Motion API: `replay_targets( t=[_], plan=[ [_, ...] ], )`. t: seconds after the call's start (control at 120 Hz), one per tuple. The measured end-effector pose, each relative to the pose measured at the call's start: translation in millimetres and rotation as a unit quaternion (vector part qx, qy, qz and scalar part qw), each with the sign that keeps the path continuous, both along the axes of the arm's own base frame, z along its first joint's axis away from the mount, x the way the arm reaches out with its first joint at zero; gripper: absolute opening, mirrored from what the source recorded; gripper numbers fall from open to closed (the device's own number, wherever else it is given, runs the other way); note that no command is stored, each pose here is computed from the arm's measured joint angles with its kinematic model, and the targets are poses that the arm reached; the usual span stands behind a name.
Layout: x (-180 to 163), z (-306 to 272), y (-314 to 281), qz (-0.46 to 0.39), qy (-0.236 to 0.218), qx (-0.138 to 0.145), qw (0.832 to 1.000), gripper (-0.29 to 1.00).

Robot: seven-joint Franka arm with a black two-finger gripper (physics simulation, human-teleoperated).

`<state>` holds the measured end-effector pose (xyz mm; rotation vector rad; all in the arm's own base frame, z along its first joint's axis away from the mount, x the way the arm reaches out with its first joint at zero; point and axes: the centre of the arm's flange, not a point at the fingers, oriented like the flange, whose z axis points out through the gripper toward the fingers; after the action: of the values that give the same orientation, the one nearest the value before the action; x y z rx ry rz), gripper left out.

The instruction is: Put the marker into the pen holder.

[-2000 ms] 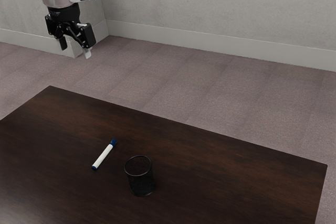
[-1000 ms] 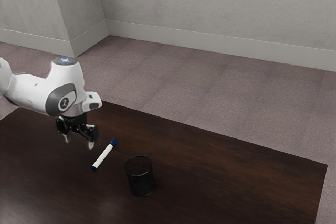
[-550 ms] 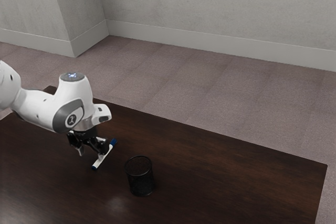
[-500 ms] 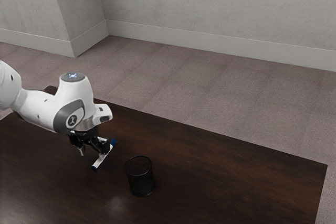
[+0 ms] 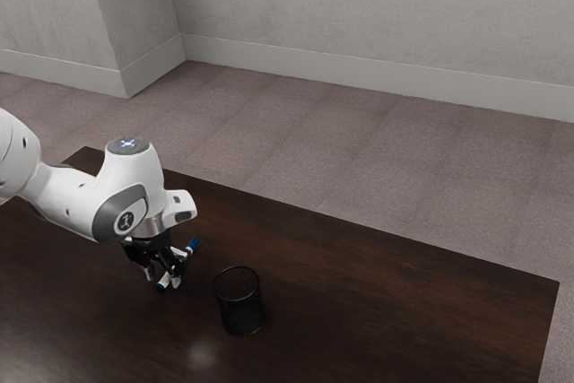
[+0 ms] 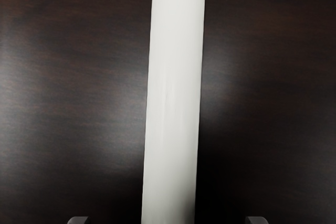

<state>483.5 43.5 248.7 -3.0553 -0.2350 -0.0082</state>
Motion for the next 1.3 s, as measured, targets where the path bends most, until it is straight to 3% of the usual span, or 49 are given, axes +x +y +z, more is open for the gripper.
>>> replay_targets(
  t=[0.767, 1.3],
  plan=[
    [0.8, -0.6, -0.1, 0.011, -0.004, 0.001, 1.0, 0.01],
    [2.0, -3.3, 0.5, 0.027, -0.003, 0.005, 1.0, -0.04]
  ],
)
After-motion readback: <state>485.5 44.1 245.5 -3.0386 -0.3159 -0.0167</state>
